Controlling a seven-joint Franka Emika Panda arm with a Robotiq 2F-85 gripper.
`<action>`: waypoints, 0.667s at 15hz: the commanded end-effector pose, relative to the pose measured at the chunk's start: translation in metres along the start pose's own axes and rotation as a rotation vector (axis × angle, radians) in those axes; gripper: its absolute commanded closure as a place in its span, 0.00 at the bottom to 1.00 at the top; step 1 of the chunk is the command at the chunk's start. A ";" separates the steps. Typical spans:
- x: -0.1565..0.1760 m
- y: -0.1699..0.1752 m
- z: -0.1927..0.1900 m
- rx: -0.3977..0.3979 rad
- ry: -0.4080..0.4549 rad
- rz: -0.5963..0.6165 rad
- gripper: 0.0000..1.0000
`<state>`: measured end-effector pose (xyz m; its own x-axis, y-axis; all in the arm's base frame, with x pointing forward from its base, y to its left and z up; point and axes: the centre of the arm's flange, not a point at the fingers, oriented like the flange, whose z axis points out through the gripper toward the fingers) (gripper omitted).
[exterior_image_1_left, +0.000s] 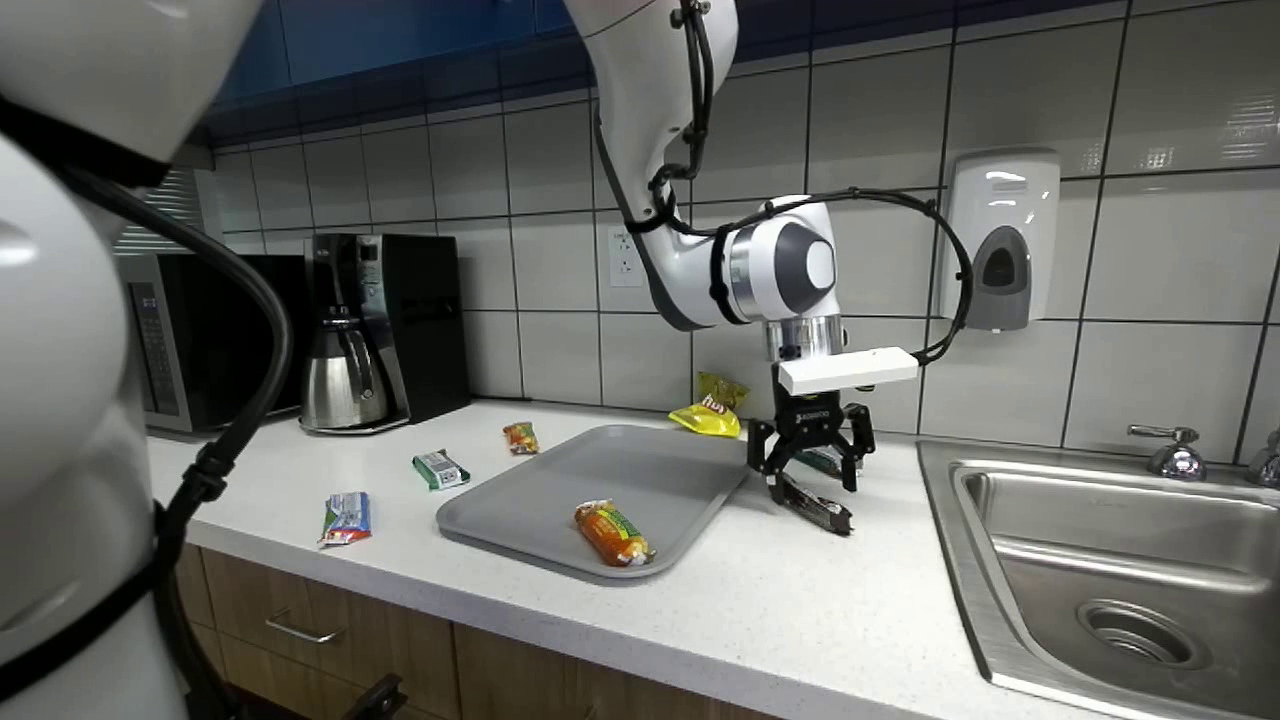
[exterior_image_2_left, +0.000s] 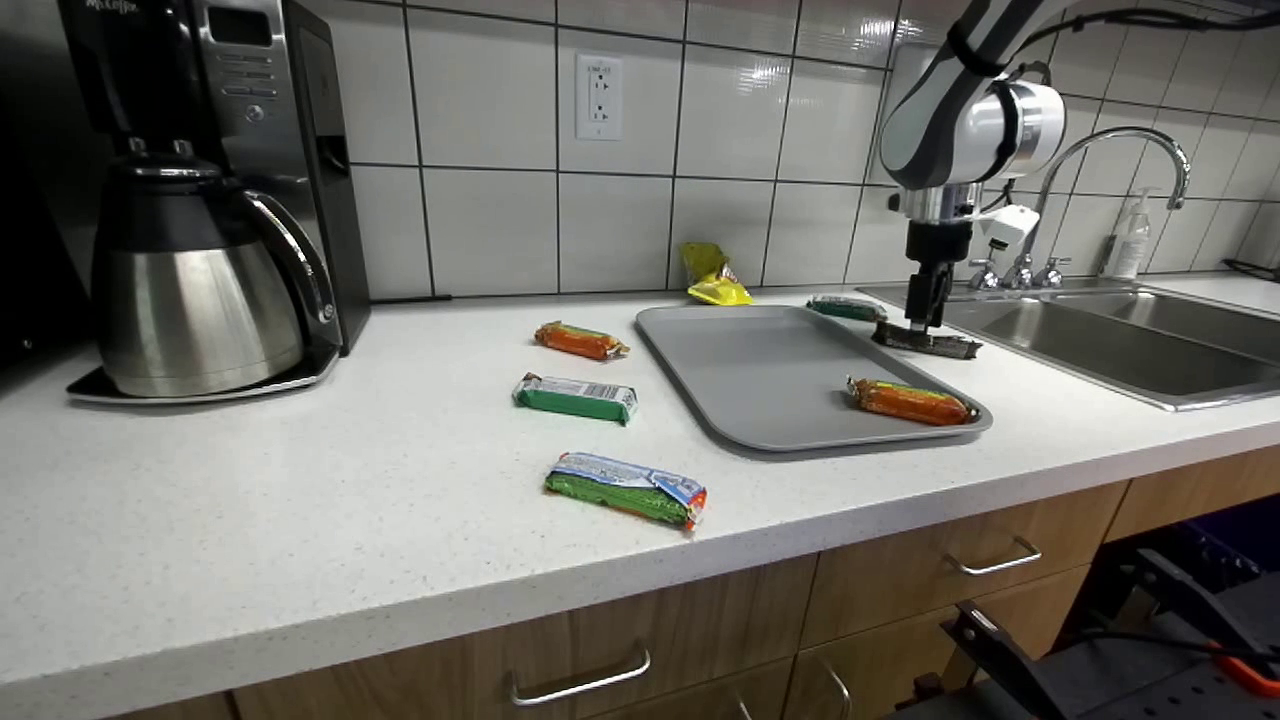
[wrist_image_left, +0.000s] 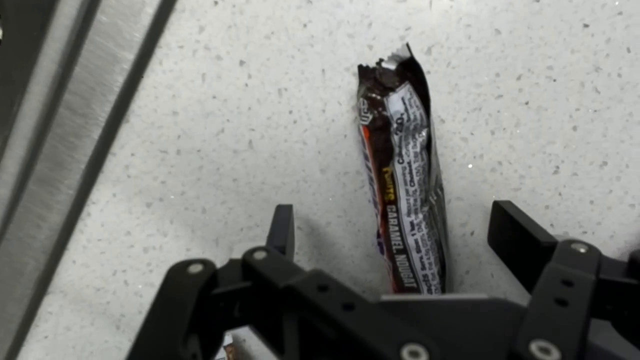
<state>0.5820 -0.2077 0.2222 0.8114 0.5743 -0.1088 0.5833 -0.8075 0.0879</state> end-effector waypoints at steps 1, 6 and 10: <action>-0.004 -0.002 -0.005 0.021 -0.005 -0.025 0.00; -0.004 -0.004 -0.005 0.022 -0.003 -0.028 0.51; -0.004 -0.005 -0.004 0.024 -0.005 -0.029 0.82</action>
<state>0.5809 -0.2048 0.2199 0.8085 0.5778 -0.1114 0.5869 -0.8056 0.0811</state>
